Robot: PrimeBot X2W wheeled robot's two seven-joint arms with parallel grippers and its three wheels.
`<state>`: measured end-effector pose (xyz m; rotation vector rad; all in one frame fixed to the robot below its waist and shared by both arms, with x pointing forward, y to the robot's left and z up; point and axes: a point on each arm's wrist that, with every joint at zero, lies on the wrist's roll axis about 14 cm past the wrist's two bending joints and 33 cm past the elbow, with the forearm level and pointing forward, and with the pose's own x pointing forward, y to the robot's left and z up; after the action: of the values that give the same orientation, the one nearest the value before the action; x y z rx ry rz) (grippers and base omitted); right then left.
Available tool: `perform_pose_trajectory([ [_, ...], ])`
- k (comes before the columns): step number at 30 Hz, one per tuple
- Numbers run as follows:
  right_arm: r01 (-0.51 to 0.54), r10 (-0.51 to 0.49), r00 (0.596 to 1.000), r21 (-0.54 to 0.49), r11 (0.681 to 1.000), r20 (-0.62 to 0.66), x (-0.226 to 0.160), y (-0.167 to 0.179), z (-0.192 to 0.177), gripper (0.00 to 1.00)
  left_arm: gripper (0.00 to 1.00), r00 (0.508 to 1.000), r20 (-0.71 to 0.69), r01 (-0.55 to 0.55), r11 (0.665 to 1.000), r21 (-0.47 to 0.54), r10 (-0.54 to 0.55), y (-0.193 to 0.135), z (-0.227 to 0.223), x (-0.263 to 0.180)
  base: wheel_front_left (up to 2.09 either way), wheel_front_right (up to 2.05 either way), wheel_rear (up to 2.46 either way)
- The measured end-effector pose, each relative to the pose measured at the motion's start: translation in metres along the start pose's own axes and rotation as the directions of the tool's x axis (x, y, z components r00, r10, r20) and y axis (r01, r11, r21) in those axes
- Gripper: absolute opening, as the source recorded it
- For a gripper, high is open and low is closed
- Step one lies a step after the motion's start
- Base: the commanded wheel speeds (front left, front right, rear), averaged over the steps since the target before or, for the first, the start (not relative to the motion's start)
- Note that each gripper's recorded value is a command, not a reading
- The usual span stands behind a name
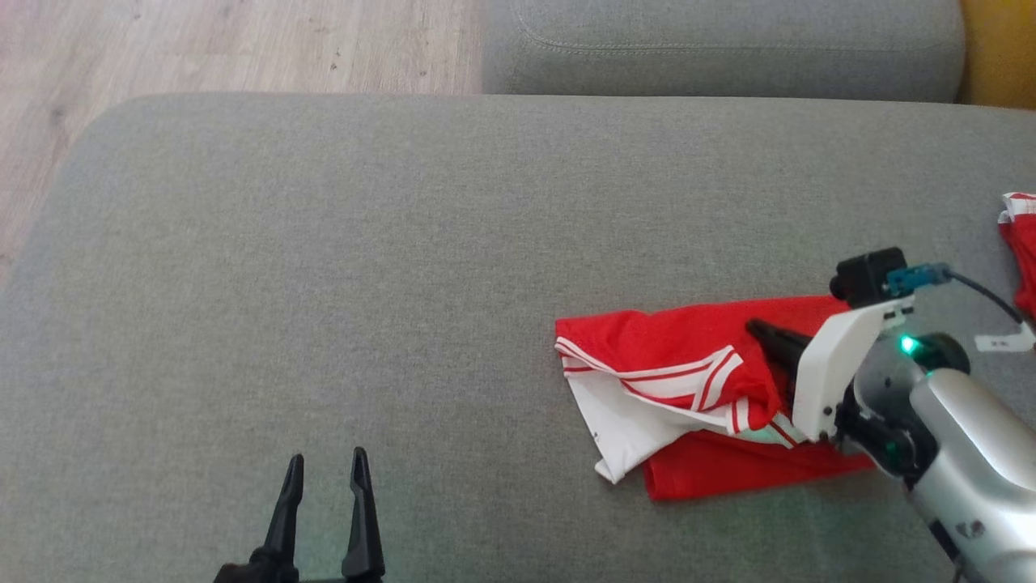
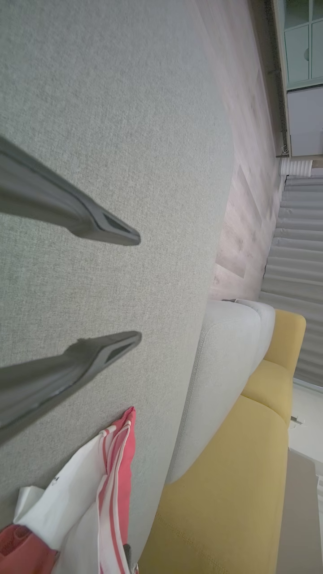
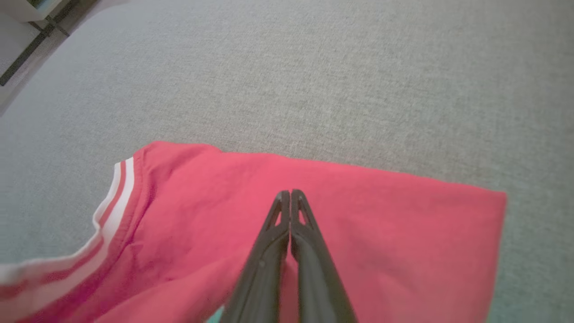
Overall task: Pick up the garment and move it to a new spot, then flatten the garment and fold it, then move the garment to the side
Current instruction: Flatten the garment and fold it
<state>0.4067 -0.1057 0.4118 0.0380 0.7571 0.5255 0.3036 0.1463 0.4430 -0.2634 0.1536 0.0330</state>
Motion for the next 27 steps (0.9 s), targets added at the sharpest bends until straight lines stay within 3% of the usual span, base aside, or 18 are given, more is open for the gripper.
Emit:
perform_pose_trajectory([
  [13,-0.185,0.187,0.964,0.031,0.982,-0.19,-0.024,0.045,-0.059,0.0,1.0,1.0,-0.015,0.022,1.0,0.002,-0.022,-0.006,-0.004,0.0,0.0,0.0,0.0],
  [22,-0.289,0.28,0.899,0.024,0.957,-0.336,-0.046,0.088,-0.121,0.0,1.0,1.0,-0.006,0.022,1.0,-0.006,-0.022,-0.007,-0.003,-0.006,0.0,0.0,0.0],
  [27,-0.269,0.258,0.942,-0.025,0.963,-0.216,-0.049,0.089,-0.107,0.0,1.0,1.0,-0.008,0.007,1.0,-0.007,-0.007,-0.002,-0.004,-0.013,0.0,0.0,0.0],
])
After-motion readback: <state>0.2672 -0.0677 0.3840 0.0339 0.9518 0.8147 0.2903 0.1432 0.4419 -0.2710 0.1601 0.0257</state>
